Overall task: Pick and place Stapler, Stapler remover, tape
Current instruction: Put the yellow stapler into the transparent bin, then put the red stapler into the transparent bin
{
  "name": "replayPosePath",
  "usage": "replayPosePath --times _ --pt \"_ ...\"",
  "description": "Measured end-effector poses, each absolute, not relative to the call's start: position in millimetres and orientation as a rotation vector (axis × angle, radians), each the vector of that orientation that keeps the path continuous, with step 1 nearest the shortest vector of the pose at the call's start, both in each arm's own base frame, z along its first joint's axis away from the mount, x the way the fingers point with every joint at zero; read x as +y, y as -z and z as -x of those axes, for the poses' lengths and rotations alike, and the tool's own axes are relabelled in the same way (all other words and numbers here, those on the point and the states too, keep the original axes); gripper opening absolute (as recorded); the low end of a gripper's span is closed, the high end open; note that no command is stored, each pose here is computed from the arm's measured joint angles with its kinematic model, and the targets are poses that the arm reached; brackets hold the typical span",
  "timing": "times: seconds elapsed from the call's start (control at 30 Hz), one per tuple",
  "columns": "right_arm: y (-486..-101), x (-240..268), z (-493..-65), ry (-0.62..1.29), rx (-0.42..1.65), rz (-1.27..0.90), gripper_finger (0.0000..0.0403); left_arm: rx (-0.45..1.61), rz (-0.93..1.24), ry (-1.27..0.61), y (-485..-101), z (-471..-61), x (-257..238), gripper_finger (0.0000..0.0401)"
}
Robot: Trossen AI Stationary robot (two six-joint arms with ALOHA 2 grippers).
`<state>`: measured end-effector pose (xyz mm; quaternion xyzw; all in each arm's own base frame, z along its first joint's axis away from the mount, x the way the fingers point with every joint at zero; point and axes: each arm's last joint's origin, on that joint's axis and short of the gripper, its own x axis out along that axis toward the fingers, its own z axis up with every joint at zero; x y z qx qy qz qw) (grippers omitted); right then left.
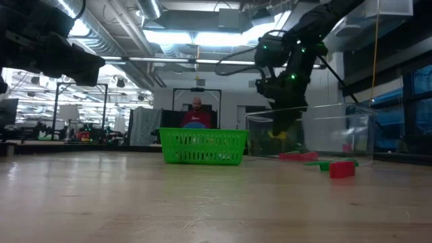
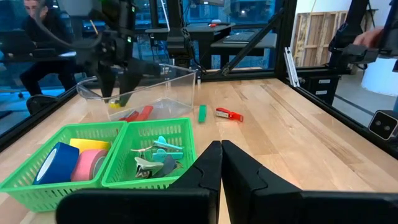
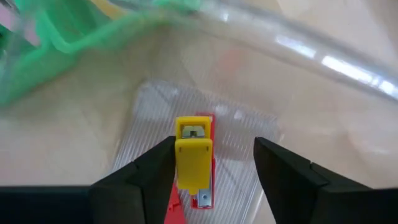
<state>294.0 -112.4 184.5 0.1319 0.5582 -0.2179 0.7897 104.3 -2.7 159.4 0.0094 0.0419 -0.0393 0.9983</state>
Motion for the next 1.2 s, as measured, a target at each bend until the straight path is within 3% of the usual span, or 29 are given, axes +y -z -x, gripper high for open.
replayPosePath --times 0.27,0.47,0.83,1.2 --pt "-199 -114 -301 0.416 1.188 -0.239 0.0218 0.084 -0.019 0.079 -159 -104 -3 0.0008" --pt "-204 -115 -303 0.229 1.137 -0.451 0.0218 0.084 -0.019 0.079 -159 -104 -3 0.0005" --pt "-207 -120 -301 0.056 1.084 -0.629 0.0218 0.084 -0.019 0.079 -159 -104 -3 0.0008" --pt "-209 -122 -303 0.027 1.048 -0.608 0.0218 0.084 -0.019 0.079 -159 -104 -3 0.0006"
